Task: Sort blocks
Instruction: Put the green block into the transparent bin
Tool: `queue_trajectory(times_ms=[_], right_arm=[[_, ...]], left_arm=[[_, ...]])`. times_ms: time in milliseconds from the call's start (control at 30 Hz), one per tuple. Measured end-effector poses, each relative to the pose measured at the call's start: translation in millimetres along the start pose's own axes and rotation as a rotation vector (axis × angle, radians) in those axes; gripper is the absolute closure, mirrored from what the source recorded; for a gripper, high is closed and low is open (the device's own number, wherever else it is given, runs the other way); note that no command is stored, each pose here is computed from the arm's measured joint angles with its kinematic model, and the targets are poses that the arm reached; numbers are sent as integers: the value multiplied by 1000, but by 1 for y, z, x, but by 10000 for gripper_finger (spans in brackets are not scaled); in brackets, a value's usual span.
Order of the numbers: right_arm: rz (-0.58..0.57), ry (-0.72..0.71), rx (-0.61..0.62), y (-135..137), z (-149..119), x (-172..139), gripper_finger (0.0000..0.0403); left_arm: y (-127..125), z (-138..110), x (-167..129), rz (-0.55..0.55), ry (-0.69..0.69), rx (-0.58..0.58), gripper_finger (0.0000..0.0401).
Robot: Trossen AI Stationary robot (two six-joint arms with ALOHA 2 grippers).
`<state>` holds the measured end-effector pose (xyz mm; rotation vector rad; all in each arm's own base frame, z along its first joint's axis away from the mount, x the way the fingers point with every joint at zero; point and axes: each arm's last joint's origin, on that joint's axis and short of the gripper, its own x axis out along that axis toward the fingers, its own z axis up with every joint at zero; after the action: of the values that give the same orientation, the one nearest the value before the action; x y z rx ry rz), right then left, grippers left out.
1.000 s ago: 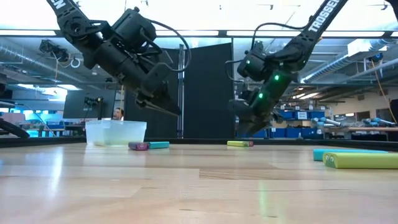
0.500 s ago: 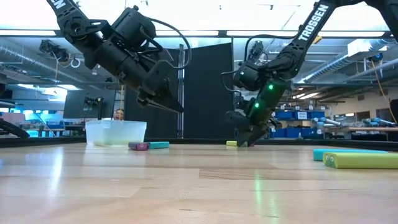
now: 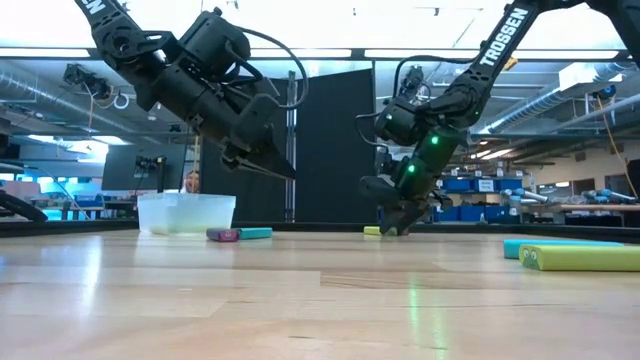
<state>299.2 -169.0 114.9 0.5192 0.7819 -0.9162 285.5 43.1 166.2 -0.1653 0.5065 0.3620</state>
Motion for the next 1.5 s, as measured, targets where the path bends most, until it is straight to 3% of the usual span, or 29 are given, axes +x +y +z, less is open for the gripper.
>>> queue_trajectory(times_ms=[333, 500, 567, 800, 1000, 1333, 1500], right_arm=[[-5, 5, -1, -3, 0, 1, 287], [16, 15, -47, -2, 0, 1, 288], [27, 17, -77, -1, 0, 1, 284], [110, -16, -233, 21, -1, -23, 284], [158, -125, -438, 58, -10, -70, 283], [117, -249, -753, 109, -60, -124, 283], [79, -310, -823, 121, -76, -138, 283]], left_arm=[[0, 1, 0, -1, -6, -1, 389], [0, 2, 0, -9, -15, -10, 389], [-2, 2, 0, -61, -12, -11, 390], [6, 4, 1, -103, -1, -58, 395], [24, 6, 4, -169, 26, -221, 396], [28, 15, 3, -362, -3, -320, 386], [27, 17, 2, -393, -15, -327, 385]])
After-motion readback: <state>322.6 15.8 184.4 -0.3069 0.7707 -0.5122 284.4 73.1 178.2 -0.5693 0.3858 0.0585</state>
